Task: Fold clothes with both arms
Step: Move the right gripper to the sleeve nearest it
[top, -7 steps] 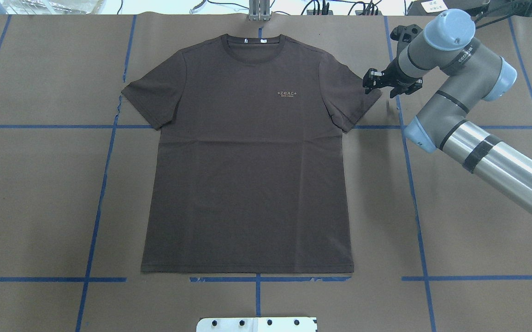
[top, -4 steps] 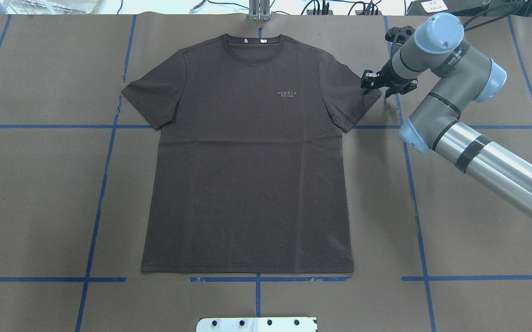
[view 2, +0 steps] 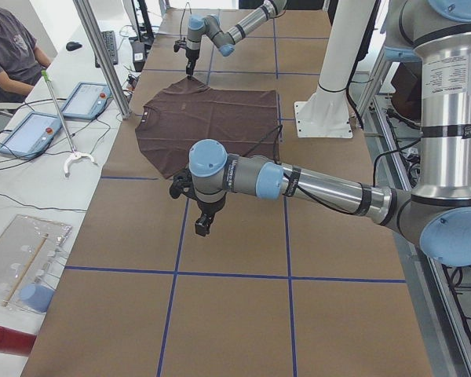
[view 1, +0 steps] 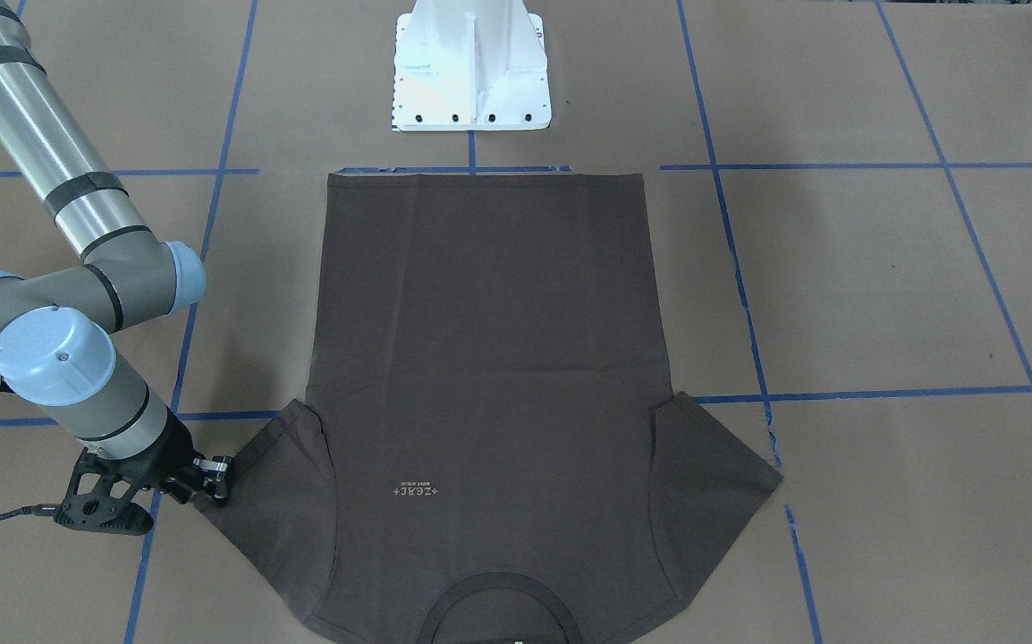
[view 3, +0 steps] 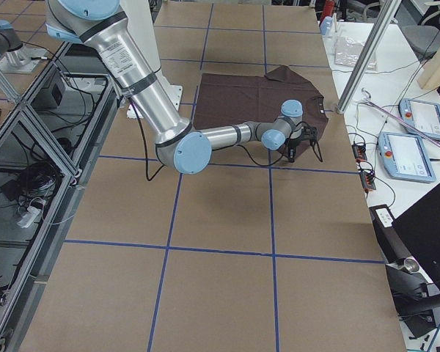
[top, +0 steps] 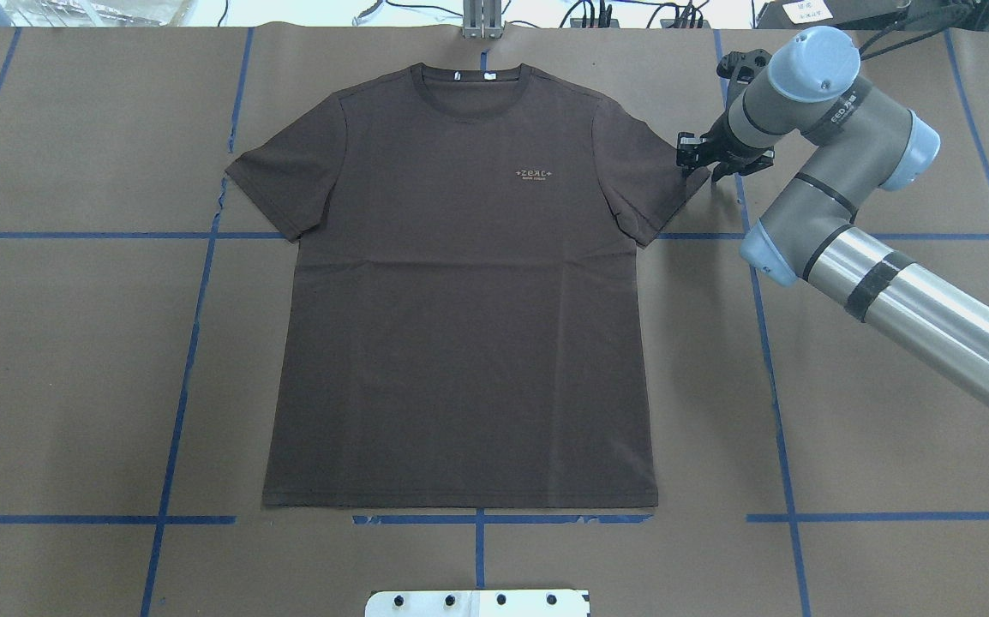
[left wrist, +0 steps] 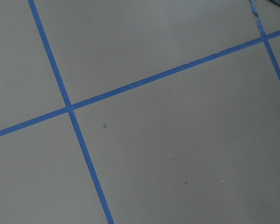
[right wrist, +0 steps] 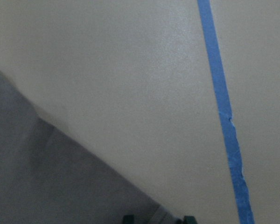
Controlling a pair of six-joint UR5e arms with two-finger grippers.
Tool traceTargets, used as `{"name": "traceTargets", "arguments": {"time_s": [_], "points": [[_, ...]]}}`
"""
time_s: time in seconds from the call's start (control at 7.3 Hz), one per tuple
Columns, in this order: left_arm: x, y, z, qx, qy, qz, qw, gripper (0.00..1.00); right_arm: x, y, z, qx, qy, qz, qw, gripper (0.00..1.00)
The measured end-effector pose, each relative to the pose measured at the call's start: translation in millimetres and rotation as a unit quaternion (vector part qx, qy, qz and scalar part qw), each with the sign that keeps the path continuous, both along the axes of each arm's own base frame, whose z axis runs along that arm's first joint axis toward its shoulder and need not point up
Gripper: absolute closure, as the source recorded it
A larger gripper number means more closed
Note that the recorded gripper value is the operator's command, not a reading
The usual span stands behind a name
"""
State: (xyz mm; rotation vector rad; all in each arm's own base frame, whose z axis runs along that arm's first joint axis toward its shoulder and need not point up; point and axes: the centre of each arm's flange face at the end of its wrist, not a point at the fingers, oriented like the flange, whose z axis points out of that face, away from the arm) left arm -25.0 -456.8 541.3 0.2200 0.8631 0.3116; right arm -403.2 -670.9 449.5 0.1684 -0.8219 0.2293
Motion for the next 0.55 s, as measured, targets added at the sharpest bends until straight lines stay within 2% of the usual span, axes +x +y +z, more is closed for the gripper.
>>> {"name": "traceTargets", "arguments": {"time_s": [0.55], "points": [[-0.2,0.5,0.0,-0.001,0.003,0.0,1.0,0.0,-6.6,5.0,-34.7,0.021,-0.02,-0.001,0.9996,1.0]]}}
